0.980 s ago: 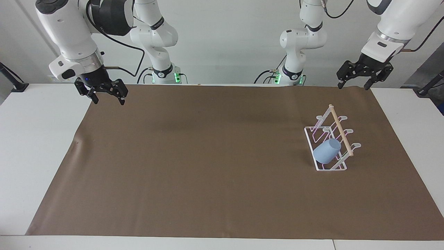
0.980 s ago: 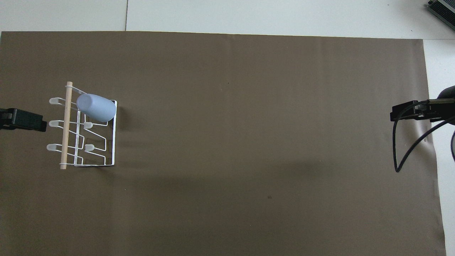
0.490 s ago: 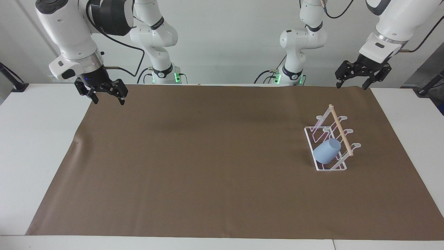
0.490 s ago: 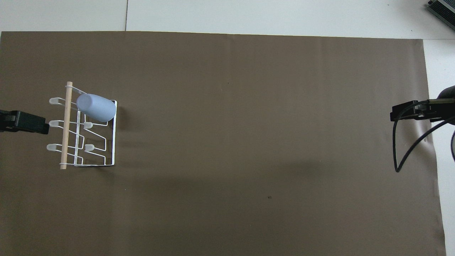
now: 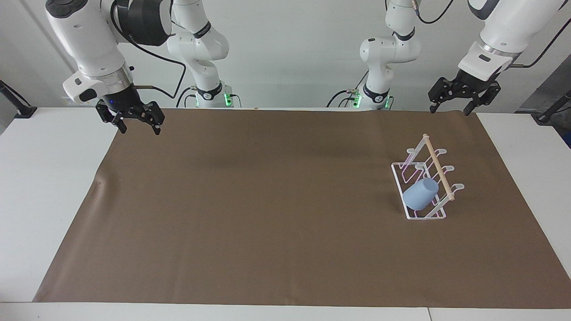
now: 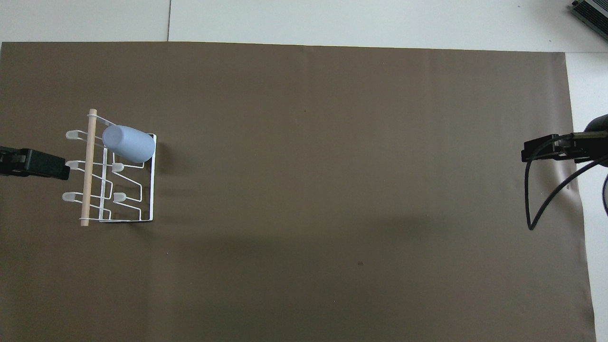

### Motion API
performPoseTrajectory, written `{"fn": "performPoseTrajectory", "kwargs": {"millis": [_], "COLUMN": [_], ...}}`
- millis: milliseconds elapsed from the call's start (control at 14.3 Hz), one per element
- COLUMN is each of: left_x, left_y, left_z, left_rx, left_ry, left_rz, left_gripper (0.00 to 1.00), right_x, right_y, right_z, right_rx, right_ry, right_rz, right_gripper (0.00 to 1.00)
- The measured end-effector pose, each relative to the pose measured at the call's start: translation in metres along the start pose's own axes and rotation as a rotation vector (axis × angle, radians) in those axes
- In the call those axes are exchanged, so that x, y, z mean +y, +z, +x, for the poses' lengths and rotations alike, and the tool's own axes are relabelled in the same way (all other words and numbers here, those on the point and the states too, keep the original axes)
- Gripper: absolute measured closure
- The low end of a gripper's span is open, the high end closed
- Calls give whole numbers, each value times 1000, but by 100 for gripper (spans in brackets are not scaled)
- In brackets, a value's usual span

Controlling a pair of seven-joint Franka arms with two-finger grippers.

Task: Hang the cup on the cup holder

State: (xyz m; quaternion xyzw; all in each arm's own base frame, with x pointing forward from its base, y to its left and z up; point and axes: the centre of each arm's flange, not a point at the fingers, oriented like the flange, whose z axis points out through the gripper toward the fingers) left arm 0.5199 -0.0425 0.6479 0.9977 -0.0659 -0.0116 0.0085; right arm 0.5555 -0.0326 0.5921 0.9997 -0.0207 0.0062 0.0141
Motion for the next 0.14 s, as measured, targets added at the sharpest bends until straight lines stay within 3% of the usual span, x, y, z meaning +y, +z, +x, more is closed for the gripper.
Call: {"fn": "performPoseTrajectory", "kwargs": {"millis": [140], "left_x": [0], "left_y": [0], "left_z": [0], "left_rx": [0], "left_ry": [1], "left_rz": [0], "left_gripper": [0], "right_x": [0], "right_y": [0], "right_z": [0], "right_rx": [0], "right_ry": [0], "right_rz": [0], "right_gripper": [0]}}
